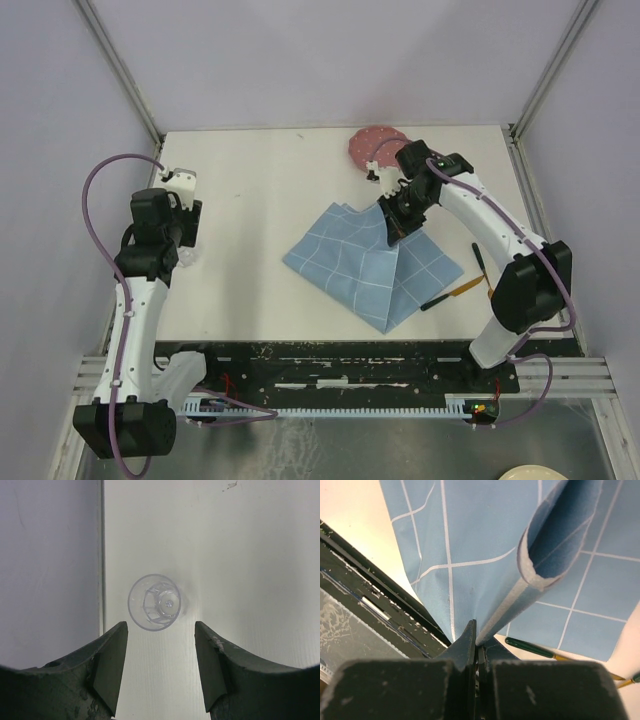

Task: Set the dinner table for one person
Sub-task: Fold the napkin at the center of the board.

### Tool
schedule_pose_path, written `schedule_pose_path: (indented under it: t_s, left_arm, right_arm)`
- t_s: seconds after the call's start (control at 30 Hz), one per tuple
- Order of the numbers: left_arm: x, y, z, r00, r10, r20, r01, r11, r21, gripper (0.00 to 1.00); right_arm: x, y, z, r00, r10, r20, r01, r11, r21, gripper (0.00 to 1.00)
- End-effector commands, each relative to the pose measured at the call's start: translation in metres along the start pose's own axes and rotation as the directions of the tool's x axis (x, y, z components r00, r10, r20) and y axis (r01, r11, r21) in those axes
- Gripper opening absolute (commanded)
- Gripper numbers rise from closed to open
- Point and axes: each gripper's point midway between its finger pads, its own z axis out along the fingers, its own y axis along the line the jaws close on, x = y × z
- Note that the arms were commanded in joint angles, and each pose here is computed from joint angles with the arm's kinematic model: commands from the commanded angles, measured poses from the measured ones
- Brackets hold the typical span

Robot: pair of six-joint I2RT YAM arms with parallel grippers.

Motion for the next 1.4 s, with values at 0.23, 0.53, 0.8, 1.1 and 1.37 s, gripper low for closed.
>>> schedule_pose_path:
  t_s: [0.23, 0.53, 0.8, 1.1, 1.37]
  left_arm:
    - [-0.019, 0.004, -0.001, 0.997, 0.001, 0.075, -0.001, 1.000, -0.003, 0.63]
    - [-0.018, -0.001, 0.004, 0.997, -0.014, 0.071, 0.013, 1.000, 0.016, 0.63]
    - [-0.021, -0.001, 0.007, 0.997, -0.011, 0.072, 0.010, 1.000, 0.023, 0.63]
    - [-0.019, -0.002, 0.008, 0.998, -0.010, 0.069, 0.008, 1.000, 0.026, 0.63]
    - [-0.019, -0.004, 0.011, 0.998, -0.010, 0.063, 0.008, 0.999, 0.031, 0.63]
  right_arm:
    - [0.024, -0.036, -0.024, 0.998, 0.065, 0.017, -0.067, 0.992, 0.108, 0.01]
    - [0.038, -0.068, -0.042, 0.981, 0.175, 0.079, -0.185, 0.972, 0.148, 0.01]
    - [0.057, -0.081, -0.041, 0.971, 0.232, 0.057, -0.238, 0.961, 0.143, 0.01]
    - [0.062, -0.116, -0.053, 0.931, 0.343, 0.122, -0.361, 0.914, 0.186, 0.01]
    - [0.066, -0.130, -0.043, 0.919, 0.389, 0.063, -0.394, 0.908, 0.141, 0.02]
